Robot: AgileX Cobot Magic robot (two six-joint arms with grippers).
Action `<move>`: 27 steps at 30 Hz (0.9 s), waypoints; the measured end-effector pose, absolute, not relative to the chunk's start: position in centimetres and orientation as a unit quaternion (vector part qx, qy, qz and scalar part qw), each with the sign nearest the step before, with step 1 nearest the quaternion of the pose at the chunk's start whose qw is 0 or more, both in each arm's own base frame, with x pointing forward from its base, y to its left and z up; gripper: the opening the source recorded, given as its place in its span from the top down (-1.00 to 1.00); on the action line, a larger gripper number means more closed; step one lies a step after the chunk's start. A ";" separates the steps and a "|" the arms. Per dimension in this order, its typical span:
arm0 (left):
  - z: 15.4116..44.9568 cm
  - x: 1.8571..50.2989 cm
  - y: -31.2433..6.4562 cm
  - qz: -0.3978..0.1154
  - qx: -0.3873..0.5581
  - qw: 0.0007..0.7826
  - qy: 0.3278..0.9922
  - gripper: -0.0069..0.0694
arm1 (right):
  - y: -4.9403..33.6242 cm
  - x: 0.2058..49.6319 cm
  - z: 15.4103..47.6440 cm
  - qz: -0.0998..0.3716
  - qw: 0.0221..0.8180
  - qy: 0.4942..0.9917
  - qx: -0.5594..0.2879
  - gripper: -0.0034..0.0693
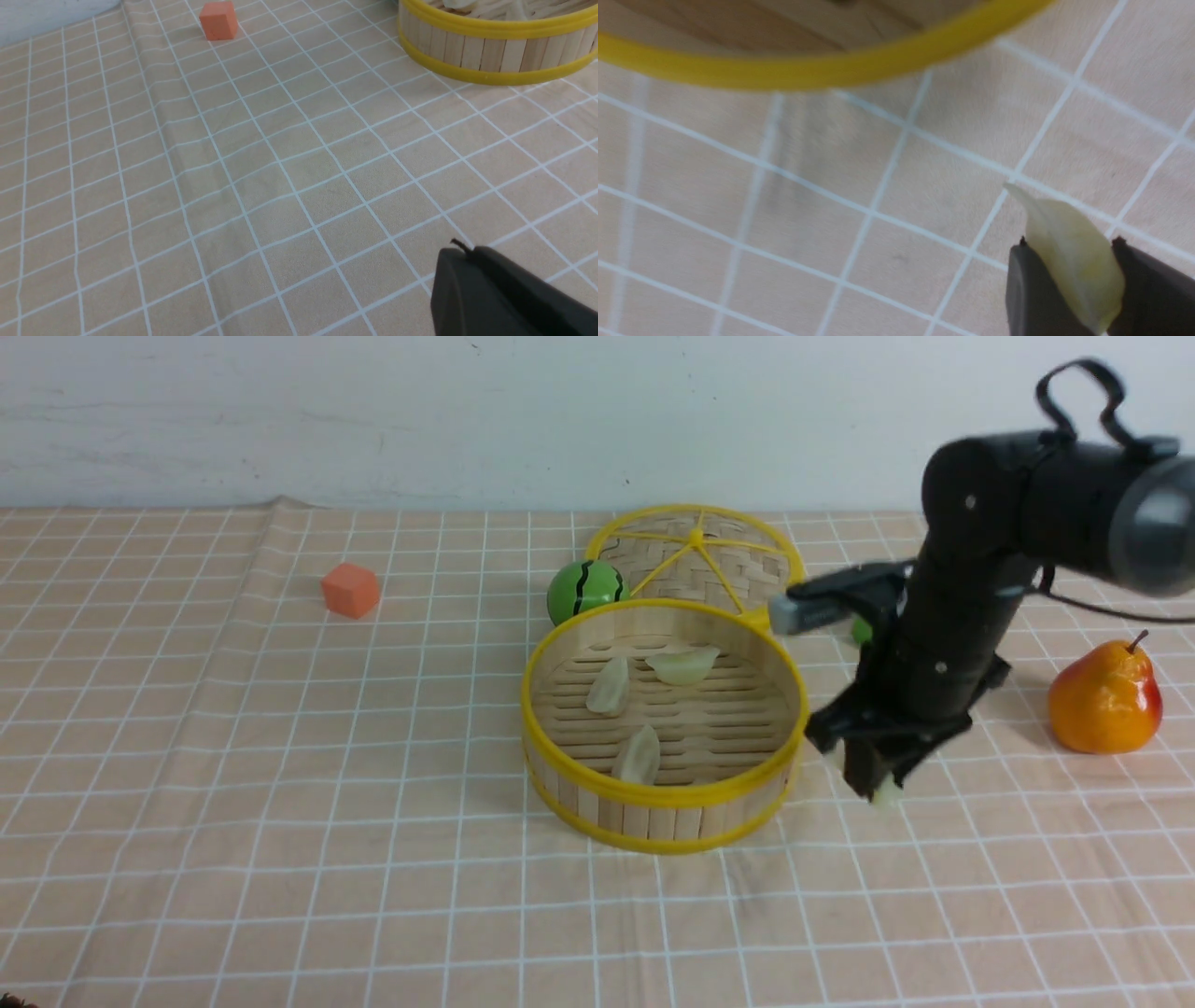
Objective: Put the dumplings into the steamer on the table with the brown tablecloth.
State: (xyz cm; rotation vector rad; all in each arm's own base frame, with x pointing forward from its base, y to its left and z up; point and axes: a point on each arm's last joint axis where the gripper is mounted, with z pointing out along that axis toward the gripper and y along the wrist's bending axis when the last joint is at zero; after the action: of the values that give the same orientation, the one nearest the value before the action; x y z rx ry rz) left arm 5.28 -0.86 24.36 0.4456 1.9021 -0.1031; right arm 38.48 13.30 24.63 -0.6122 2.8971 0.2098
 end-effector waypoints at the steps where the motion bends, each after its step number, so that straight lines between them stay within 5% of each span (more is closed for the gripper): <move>1: 24.4 5.3 -0.9 -0.044 0.189 0.559 0.806 0.81 | 13.7 38.5 25.9 0.084 0.113 0.967 -0.212 0.35; 6: 24.4 5.3 -0.9 -0.043 0.189 0.560 0.806 0.80 | 17.2 39.2 28.7 0.136 0.233 0.918 -0.291 0.35; 13: 24.4 5.3 -0.8 -0.042 0.190 0.560 0.805 0.77 | 19.0 42.2 22.2 0.123 0.238 0.907 -0.324 0.33; 17: 24.4 5.3 -0.8 -0.040 0.191 0.561 0.804 0.77 | 19.0 42.4 20.9 0.121 0.222 0.918 -0.305 0.00; 21: 24.4 5.3 -0.8 -0.039 0.191 0.561 0.804 0.76 | 18.5 42.0 25.3 0.109 0.235 0.921 -0.291 -0.51; 24: 24.4 5.3 -0.8 -0.039 0.191 0.561 0.804 0.74 | 17.5 40.7 31.1 0.091 0.260 0.924 -0.265 -0.56; 26: 24.4 5.3 -0.8 -0.039 0.191 0.561 0.804 0.74 | 15.8 38.2 37.9 0.067 0.318 0.914 -0.242 -0.50; 27: 24.4 5.3 -0.8 -0.039 0.191 0.561 0.804 0.74 | 15.6 37.9 38.5 0.063 0.325 0.913 -0.240 -0.49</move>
State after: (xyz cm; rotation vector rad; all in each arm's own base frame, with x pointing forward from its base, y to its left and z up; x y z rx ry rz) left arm 5.31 -0.81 24.41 0.4501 1.8946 -0.0916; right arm 37.89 15.57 38.51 -0.6293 2.3936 0.1645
